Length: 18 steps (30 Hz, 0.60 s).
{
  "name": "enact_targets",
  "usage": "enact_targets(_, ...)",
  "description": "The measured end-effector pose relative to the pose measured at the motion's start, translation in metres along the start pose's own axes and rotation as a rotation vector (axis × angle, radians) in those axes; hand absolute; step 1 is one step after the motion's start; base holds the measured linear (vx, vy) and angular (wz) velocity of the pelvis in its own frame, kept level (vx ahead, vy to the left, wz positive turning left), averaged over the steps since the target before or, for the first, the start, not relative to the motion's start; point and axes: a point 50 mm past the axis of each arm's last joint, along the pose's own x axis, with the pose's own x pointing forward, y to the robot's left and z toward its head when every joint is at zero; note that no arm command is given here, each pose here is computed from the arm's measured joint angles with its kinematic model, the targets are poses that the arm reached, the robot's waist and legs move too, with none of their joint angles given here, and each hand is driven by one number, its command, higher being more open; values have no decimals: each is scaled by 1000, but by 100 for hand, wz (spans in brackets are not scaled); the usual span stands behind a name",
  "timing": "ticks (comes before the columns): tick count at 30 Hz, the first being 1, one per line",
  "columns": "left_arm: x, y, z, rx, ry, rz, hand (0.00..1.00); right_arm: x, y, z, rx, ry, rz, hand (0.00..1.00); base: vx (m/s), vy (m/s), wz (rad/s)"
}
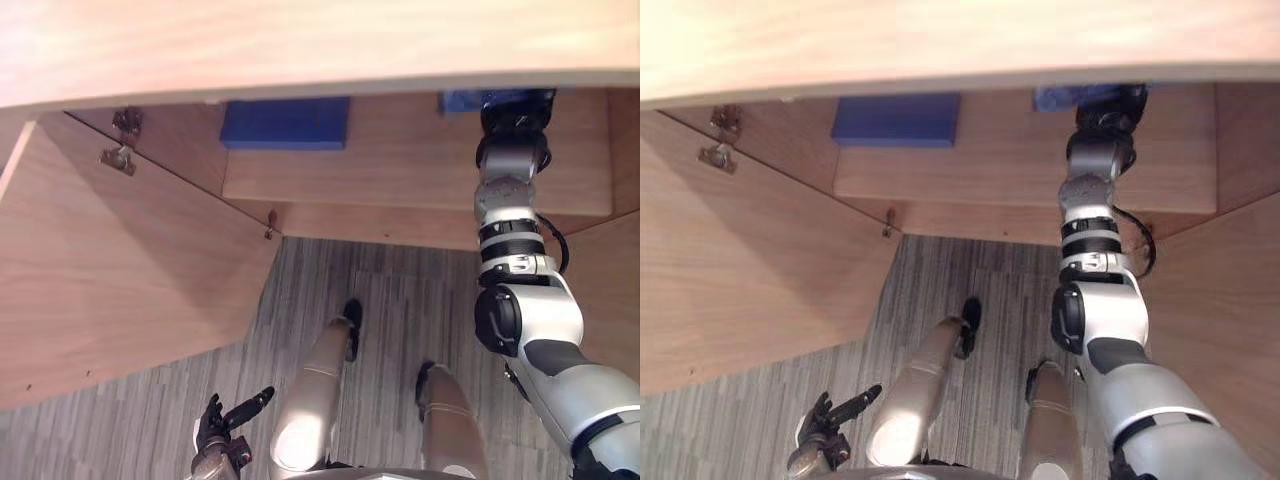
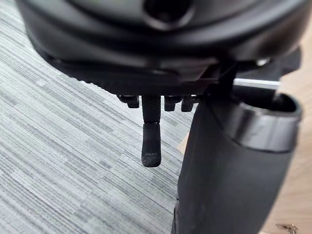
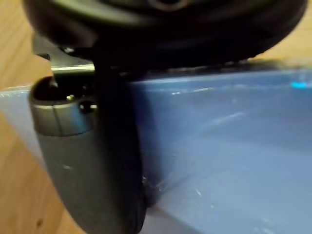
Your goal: Walk over to the cabinet, pick up the folder, carry it to the office cabinet, place the folder inside the office cabinet, then close the office cabinet door
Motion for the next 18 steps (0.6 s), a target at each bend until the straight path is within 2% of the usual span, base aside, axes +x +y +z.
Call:
enact_targets(4,1,-14,5,-40,-8,-15,100,1,4,4,35,-35,-17,0,-129,86,9)
enact_targets(5,1,-19,6,-53,-10,-22,100,1,4,4,37,-36,-25,100,-80,60,12)
enact_targets(11,2,-23,8,-58,-10,-19,100,-1,2,-7,30,5,-78,100,-33,27,6)
enact_targets(18,2,-23,9,-76,-8,-15,100,-2,5,-33,-132,134,-101,100,8,1,2)
